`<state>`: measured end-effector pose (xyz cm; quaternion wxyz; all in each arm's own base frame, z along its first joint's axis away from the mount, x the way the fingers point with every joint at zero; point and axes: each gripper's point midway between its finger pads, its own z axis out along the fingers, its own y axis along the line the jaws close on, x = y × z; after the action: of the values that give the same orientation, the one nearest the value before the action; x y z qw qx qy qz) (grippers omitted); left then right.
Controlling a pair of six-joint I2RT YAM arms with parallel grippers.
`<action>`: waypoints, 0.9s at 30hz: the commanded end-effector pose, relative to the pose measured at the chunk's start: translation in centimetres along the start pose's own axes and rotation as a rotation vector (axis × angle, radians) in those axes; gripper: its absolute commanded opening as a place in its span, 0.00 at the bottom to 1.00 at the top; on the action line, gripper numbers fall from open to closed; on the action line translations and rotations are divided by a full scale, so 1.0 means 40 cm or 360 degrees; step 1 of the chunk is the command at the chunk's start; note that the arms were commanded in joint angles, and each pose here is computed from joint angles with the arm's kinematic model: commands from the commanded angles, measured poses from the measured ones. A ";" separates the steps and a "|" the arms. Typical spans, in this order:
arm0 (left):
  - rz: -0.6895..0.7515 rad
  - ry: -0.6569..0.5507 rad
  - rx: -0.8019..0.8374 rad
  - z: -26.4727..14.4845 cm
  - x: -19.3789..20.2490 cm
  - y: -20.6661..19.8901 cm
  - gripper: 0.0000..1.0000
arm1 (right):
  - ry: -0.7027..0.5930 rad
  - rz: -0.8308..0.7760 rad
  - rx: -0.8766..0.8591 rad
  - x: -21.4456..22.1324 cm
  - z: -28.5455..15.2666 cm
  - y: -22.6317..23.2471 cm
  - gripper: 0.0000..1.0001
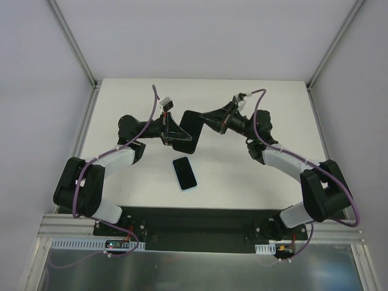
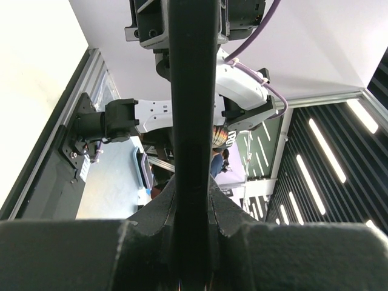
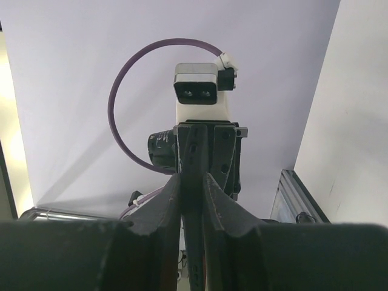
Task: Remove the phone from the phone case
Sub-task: Remove the phone case from the phone.
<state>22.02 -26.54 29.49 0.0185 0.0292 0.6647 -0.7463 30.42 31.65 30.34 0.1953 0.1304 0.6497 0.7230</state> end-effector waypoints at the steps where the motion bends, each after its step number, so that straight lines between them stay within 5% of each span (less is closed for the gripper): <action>1: 0.0750 0.0127 0.0227 -0.012 0.095 -0.116 0.00 | -0.0018 -0.0047 -0.0214 0.004 0.000 0.094 0.20; 5: 0.0750 0.0128 0.0227 -0.012 0.095 -0.116 0.00 | -0.0015 -0.0046 -0.0216 0.004 0.000 0.096 0.21; 11: 0.0755 0.0132 0.0226 -0.013 0.099 -0.116 0.00 | -0.0017 -0.0043 -0.0217 0.004 0.002 0.096 0.35; 14: 0.0755 0.0132 0.0226 -0.013 0.100 -0.115 0.00 | -0.0022 -0.0042 -0.0222 0.003 0.003 0.099 0.23; 16: 0.0759 0.0132 0.0226 -0.014 0.101 -0.115 0.00 | -0.0022 -0.0039 -0.0222 0.005 0.002 0.100 0.03; 22: 0.0765 0.0129 0.0223 -0.014 0.099 -0.109 0.00 | -0.0041 0.0105 -0.0295 0.007 -0.003 0.098 0.02; 27: 0.0866 0.0110 0.0247 -0.009 0.088 -0.126 0.00 | -0.0060 0.0261 -0.0716 0.019 0.003 0.213 0.01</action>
<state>21.48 -26.27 30.01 0.0285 0.0440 0.6619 -0.7477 30.79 32.40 30.84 0.1666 0.1716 0.5996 0.7637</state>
